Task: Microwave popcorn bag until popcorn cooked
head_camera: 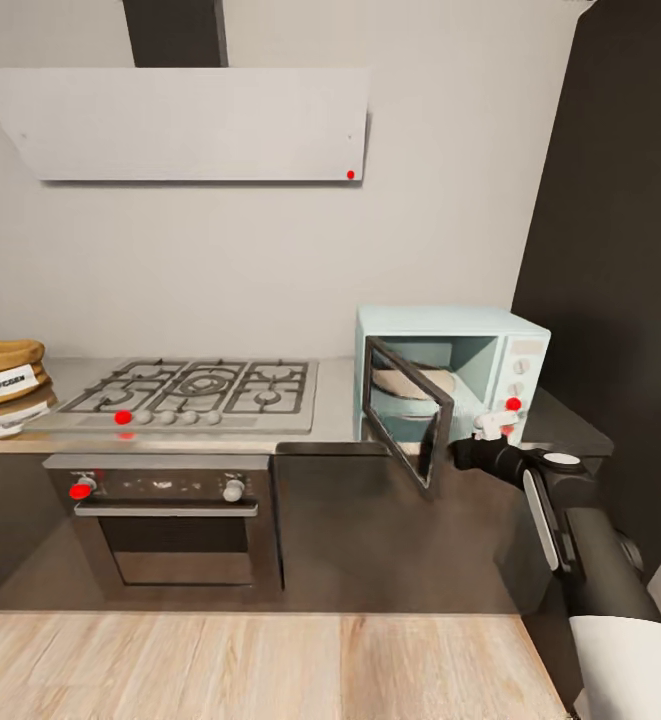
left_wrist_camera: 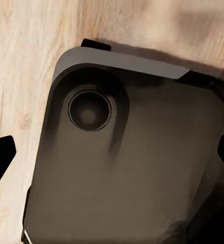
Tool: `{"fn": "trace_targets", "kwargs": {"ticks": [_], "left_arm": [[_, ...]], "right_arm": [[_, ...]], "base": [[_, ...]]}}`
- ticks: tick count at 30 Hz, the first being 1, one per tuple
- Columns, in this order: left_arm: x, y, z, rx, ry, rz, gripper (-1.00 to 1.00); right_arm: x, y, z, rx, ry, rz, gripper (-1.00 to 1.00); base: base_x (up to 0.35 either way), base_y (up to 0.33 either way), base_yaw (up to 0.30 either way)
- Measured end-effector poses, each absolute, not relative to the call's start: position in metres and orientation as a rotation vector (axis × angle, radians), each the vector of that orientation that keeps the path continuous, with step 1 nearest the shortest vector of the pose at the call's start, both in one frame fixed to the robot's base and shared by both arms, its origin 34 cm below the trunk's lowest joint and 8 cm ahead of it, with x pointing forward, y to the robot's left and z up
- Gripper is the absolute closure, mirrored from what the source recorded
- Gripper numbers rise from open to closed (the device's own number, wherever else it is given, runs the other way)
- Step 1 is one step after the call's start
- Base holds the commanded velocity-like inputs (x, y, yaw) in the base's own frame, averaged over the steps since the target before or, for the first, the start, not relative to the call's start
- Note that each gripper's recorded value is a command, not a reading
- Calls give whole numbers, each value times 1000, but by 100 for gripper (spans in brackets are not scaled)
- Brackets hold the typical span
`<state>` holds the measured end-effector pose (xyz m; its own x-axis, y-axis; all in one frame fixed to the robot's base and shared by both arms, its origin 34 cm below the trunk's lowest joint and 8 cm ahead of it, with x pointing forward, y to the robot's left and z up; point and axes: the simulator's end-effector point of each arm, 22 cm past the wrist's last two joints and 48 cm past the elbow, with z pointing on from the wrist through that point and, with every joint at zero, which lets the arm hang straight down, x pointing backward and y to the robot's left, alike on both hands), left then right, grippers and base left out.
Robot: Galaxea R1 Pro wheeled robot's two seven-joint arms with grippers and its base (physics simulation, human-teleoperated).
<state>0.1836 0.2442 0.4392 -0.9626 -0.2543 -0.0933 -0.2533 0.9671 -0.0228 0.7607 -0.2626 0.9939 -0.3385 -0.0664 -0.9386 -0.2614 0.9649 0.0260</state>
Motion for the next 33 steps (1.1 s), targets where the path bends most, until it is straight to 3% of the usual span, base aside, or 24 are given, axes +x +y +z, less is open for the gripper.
{"fn": "trace_targets", "kwargs": {"ticks": [14,21,29,33], "left_arm": [[183,244,439,-390,3021,-16,-100],[183,244,439,-390,3022,-16,-100],[183,244,439,-388,3022,-16,-100],[183,244,439,-389,3022,-16,-100]], "right_arm": [[762,-265,992,-233,1915,185,-100],[761,-321,996,-78,1901,142,-100],[764,-334,992,-102,1921,11,-100],[760,-378,997,-33,1908,-49,-100]], "base": [[-152,270,0],[-2,314,0],[0,23,0],[0,0,0]]}}
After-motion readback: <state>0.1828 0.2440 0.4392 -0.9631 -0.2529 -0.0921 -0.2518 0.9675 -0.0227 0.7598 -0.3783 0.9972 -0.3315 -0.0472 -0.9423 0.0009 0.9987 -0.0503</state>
